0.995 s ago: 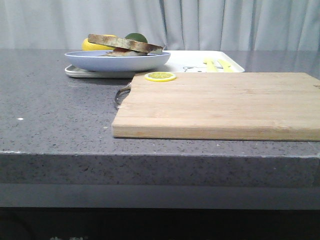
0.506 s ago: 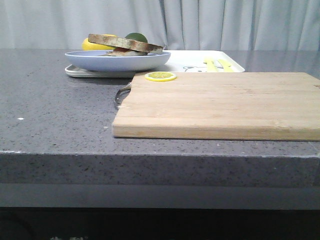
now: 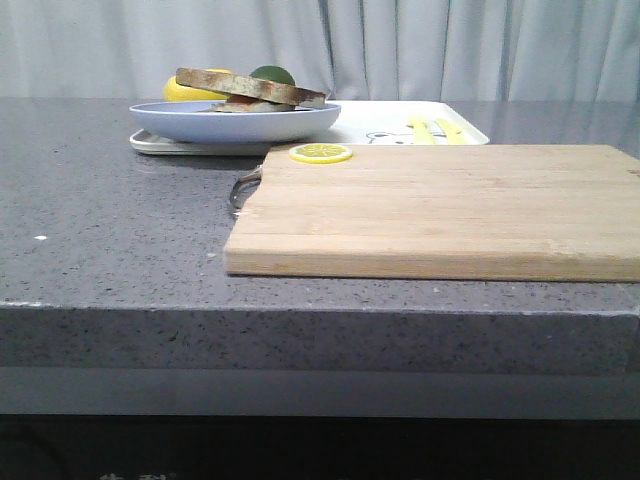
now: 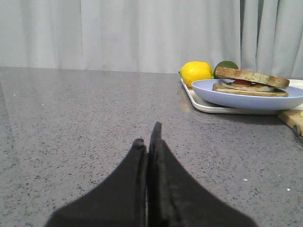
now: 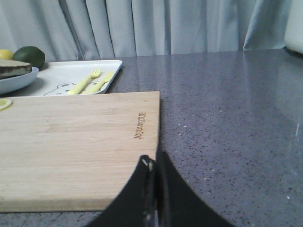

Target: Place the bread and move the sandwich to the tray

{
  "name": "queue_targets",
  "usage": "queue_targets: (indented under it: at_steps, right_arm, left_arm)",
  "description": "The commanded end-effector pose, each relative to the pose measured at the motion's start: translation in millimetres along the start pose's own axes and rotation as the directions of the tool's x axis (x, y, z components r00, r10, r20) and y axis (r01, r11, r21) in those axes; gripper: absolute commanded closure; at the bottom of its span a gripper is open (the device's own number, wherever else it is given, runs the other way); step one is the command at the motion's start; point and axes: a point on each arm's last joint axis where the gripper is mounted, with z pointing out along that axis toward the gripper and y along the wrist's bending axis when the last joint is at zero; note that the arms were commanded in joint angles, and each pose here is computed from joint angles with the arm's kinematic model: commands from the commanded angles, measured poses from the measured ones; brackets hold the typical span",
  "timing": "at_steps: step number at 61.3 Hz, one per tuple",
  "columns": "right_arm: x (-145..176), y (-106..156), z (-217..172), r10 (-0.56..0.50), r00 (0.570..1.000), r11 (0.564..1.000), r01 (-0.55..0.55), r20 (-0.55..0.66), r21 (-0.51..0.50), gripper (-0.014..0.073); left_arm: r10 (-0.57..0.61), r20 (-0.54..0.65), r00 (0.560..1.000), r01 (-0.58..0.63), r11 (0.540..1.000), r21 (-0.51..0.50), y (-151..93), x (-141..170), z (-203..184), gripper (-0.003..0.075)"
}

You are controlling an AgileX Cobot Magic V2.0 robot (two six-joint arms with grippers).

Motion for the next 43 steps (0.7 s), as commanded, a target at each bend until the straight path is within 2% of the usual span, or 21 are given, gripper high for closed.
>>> queue_targets:
  at_steps: [1,43]
  right_arm:
    - [-9.4,-0.6,-2.1,0.049,0.993,0.999,-0.05,0.104,0.008,0.0661]
    - [-9.8,-0.9,-2.1,0.039,0.993,0.999,-0.04,0.109,0.014,0.0661]
  left_arm:
    - [-0.016,0.103,0.995,0.016,1.0,-0.002,0.2,-8.4,-2.2,0.0741]
    - [-0.016,0.103,0.995,0.016,1.0,-0.002,0.2,-8.4,-2.2,0.0741]
